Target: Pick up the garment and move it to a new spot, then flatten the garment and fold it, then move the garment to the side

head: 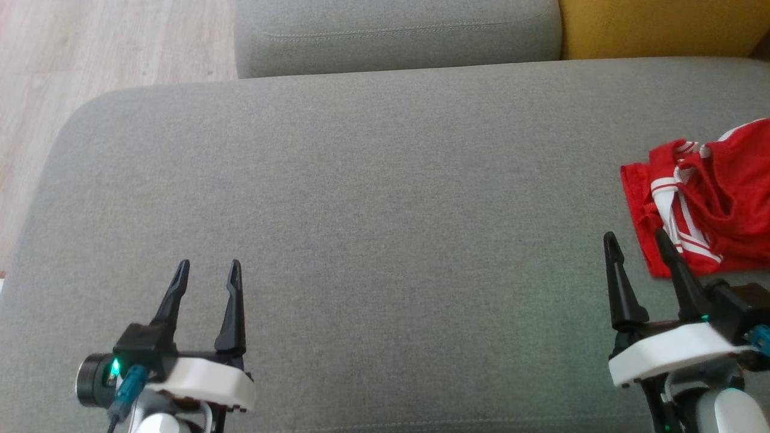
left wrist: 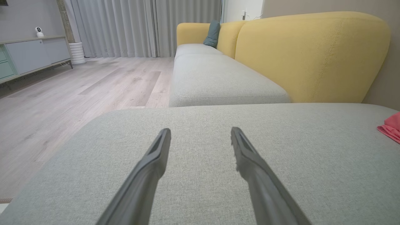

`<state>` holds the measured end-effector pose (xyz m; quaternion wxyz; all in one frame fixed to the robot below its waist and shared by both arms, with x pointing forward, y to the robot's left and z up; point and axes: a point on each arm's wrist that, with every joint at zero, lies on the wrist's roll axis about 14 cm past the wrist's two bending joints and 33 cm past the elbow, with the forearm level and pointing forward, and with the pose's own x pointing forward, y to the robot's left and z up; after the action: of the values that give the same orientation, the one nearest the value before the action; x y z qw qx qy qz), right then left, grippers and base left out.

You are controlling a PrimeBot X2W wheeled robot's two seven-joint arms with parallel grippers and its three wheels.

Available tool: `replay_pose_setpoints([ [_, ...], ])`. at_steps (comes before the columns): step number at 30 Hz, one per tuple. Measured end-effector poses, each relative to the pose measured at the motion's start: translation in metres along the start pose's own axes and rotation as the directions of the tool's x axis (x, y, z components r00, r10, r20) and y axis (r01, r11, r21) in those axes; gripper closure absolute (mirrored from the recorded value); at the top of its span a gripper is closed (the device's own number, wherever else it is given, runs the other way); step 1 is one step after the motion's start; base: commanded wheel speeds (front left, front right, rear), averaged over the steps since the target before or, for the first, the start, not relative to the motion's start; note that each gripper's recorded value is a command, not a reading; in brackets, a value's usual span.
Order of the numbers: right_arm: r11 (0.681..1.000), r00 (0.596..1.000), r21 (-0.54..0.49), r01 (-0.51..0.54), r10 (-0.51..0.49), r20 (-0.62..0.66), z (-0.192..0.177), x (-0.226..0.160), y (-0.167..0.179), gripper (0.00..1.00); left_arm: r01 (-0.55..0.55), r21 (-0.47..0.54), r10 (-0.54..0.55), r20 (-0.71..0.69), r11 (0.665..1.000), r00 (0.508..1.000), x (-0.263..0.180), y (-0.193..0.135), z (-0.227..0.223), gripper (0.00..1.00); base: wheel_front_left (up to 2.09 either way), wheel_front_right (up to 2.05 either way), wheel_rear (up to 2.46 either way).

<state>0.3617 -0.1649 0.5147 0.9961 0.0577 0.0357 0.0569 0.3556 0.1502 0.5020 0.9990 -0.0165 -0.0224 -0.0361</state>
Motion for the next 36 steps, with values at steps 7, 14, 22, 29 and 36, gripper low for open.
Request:
replay_pose_setpoints([
  [7, 1.0, 1.0, 0.0, -0.002, 0.002, -0.001, 0.0, 0.0, 0.001, 0.0, -0.004, 0.004, 0.004, -0.002, 1.0, 1.0, -0.001, 0.001, 0.0, 0.0, 0.0, 0.0, 0.0],
  [14, 1.0, 0.999, 0.007, 0.001, 0.0, -0.049, -0.016, 0.0, 0.0, 1.0, -0.002, 0.005, 0.002, -0.051, 1.0, 0.999, -0.005, -0.001, -0.016, 1.0, 0.0, 0.0, 0.0],
  [22, 0.997, 0.993, 0.082, 0.015, -0.005, -0.12, -0.041, -0.008, -0.001, 1.0, -0.025, -0.063, 0.015, -0.152, 0.998, 0.988, -0.02, -0.002, -0.043, 1.0, 0.0, 0.0, 0.0],
  [29, 0.986, 0.993, 0.166, 0.024, -0.004, -0.119, -0.043, -0.009, -0.002, 1.0, -0.05, -0.142, 0.024, -0.179, 0.989, 0.984, -0.02, 0.001, -0.047, 1.0, 0.0, 0.0, 0.0],
  [36, 0.971, 0.994, 0.238, 0.029, -0.002, -0.113, -0.043, -0.008, -0.002, 1.0, -0.079, -0.209, 0.036, -0.2, 0.975, 0.979, -0.019, 0.006, -0.049, 1.0, 0.0, 0.0, 0.0],
])
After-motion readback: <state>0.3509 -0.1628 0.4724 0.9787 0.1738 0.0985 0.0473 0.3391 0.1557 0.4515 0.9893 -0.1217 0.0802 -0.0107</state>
